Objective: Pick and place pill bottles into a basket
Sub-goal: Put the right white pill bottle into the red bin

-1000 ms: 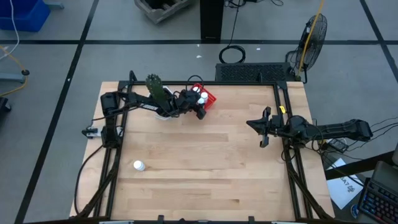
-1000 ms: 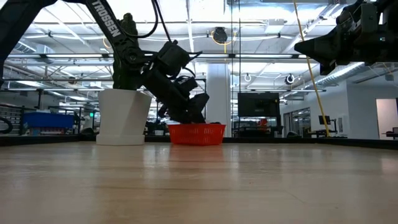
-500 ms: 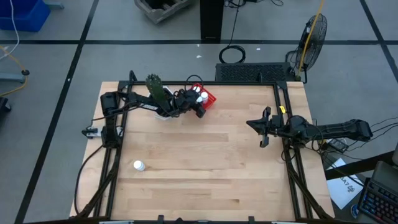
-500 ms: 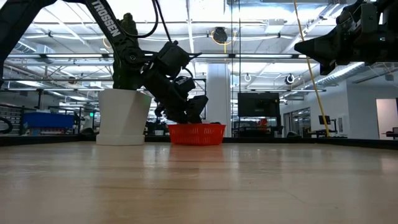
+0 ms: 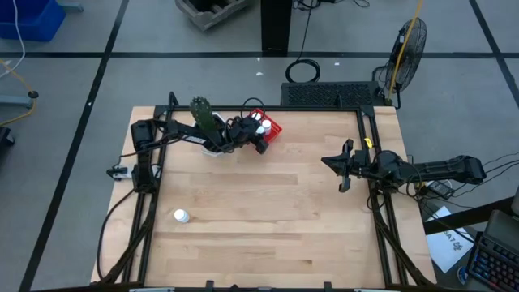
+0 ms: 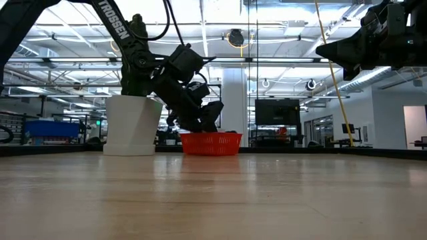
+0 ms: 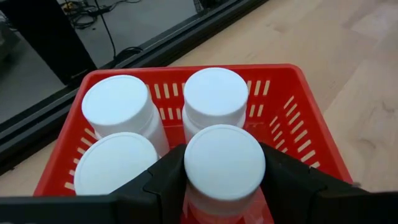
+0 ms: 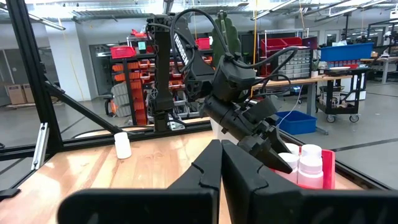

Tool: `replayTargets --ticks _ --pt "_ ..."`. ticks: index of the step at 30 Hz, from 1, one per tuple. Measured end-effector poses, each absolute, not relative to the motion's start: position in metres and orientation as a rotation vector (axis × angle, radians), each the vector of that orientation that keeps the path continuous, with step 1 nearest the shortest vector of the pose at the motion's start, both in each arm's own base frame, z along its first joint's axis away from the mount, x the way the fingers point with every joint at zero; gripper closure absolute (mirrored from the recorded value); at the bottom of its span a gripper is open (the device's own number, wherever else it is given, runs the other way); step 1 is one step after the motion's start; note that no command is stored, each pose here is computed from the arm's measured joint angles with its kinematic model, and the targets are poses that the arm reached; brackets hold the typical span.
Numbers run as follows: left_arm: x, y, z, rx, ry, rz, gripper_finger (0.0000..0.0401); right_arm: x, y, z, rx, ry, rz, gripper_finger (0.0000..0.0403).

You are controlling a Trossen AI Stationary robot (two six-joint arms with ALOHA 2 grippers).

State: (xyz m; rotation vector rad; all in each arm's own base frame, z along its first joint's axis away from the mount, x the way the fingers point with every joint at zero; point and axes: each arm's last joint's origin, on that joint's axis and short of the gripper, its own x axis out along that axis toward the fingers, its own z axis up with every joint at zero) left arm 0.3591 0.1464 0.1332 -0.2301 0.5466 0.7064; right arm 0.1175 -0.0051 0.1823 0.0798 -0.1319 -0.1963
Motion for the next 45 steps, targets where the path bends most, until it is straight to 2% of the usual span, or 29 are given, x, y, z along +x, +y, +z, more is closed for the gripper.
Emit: replayTargets --ticks 5,14,19,45 --pt "0.3588 0.1463 0.1328 -0.236 0.549 0.711 0.0208 0.1175 -0.0051 0.1823 0.080 -0.132 -0.196 0.0399" --pt "0.3572 0.1455 0.1297 -0.247 0.571 0.720 0.0133 0.1175 -0.0051 0.1823 0.080 -0.132 -0.196 0.0399" --pt "0.3576 0.1451 0.1298 -0.250 0.570 0.706 0.0108 0.1175 -0.0051 0.1823 0.080 -0.132 -0.196 0.0399" --pt "0.3611 0.1439 0.1340 -0.247 0.523 0.698 0.0102 0.1175 -0.0051 0.1823 0.080 -0.132 -0.196 0.0399"
